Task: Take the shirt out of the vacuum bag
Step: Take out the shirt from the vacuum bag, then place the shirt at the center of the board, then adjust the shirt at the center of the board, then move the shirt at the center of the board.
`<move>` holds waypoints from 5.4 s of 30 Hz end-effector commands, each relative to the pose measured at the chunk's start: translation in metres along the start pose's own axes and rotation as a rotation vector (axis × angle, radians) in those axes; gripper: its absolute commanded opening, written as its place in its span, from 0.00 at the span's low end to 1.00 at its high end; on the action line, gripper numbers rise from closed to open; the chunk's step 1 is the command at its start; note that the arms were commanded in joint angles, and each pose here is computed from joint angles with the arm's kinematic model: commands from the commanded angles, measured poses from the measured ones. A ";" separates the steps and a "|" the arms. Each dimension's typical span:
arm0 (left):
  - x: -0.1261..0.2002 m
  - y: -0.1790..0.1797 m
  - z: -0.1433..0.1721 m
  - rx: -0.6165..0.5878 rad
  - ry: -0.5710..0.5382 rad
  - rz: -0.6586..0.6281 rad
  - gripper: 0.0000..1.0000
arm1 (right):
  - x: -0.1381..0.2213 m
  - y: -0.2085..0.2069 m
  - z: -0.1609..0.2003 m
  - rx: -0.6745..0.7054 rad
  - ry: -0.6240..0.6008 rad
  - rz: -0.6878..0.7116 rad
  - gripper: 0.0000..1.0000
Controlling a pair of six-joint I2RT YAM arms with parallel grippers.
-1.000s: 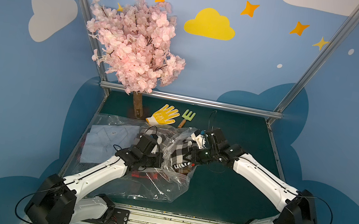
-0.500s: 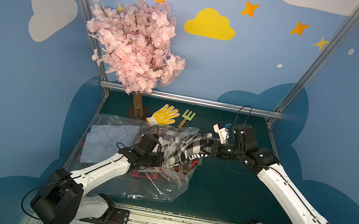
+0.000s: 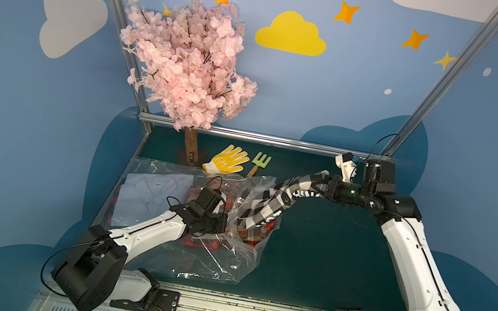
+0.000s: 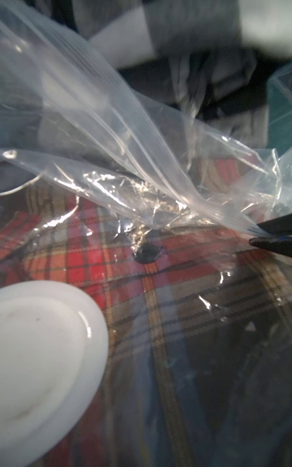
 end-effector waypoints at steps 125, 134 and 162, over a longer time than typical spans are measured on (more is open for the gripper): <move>0.073 0.003 0.030 0.011 -0.080 0.115 0.04 | -0.172 -0.171 0.047 -0.117 0.438 0.565 0.71; 0.086 -0.004 0.026 -0.004 -0.111 0.145 0.05 | -0.214 -0.207 0.058 -0.194 0.505 0.671 0.70; 0.083 -0.034 0.009 -0.045 -0.109 0.229 0.05 | -0.124 -0.098 0.030 -0.101 0.300 0.258 0.71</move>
Point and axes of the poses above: each gripper's point midway between its finger pads, its own x axis back along the fingers, its own y axis along the line the jaws close on, z = x × y, the point moved 5 cm from there along x, back along the fingers, and after that the axes turned 7 degrees about x, right-handed, at the moved point
